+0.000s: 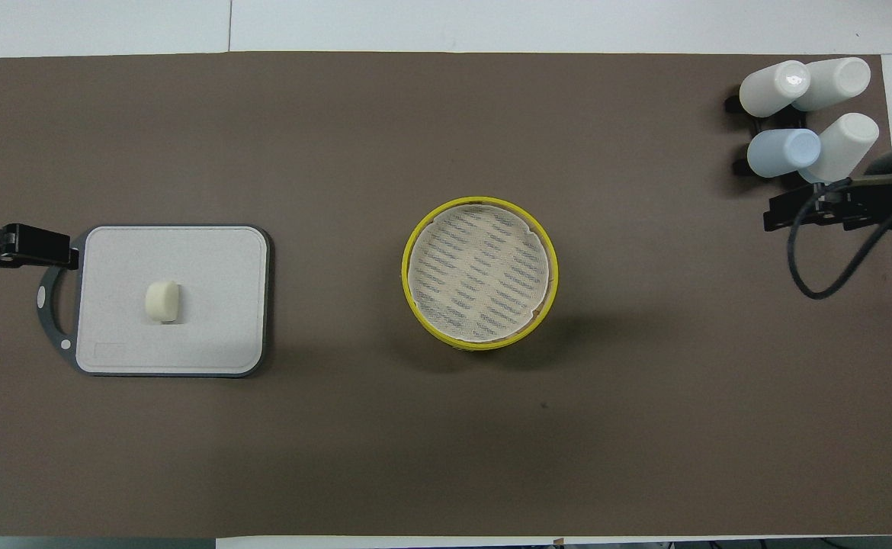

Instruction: Place bun in steamer

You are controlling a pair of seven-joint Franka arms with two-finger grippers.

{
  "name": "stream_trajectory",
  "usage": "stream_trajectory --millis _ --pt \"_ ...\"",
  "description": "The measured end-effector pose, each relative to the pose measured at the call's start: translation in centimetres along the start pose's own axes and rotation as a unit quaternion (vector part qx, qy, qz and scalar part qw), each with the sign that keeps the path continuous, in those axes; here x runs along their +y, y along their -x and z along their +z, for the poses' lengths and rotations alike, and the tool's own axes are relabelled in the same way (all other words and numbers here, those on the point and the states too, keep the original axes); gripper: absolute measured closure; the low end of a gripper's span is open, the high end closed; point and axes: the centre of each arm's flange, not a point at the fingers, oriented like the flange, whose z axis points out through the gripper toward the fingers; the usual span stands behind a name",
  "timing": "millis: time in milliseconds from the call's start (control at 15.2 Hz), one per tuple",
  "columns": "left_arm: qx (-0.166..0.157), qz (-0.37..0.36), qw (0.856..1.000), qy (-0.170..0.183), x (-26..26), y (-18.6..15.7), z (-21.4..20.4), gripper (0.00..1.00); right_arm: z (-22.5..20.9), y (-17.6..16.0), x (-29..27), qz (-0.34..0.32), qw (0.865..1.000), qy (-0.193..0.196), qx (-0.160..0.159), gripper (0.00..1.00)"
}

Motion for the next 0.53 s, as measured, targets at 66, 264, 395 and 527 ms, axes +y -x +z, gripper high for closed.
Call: stream_trajectory --millis 66,264,395,527 --pt "0.0 -0.001 1.0 0.0 -0.1 0.2 1.3 0.0 0.7 -0.3 -2.9 0.002 1.0 0.0 0.003 0.0" --pt "-0.001 0.002 1.0 0.001 -0.2 0.5 5.2 0.0 3.8 -0.6 -13.6 0.02 1.0 0.001 -0.002 0.0" --pt "-0.007 0.011 1.0 0.001 -0.4 0.8 7.7 0.0 5.6 -0.5 -21.9 0.032 0.999 0.003 -0.002 0.0" --pt "-0.012 0.018 1.0 0.001 -0.5 1.1 10.0 0.0 7.1 0.1 -28.5 0.043 0.999 -0.001 0.003 0.0"
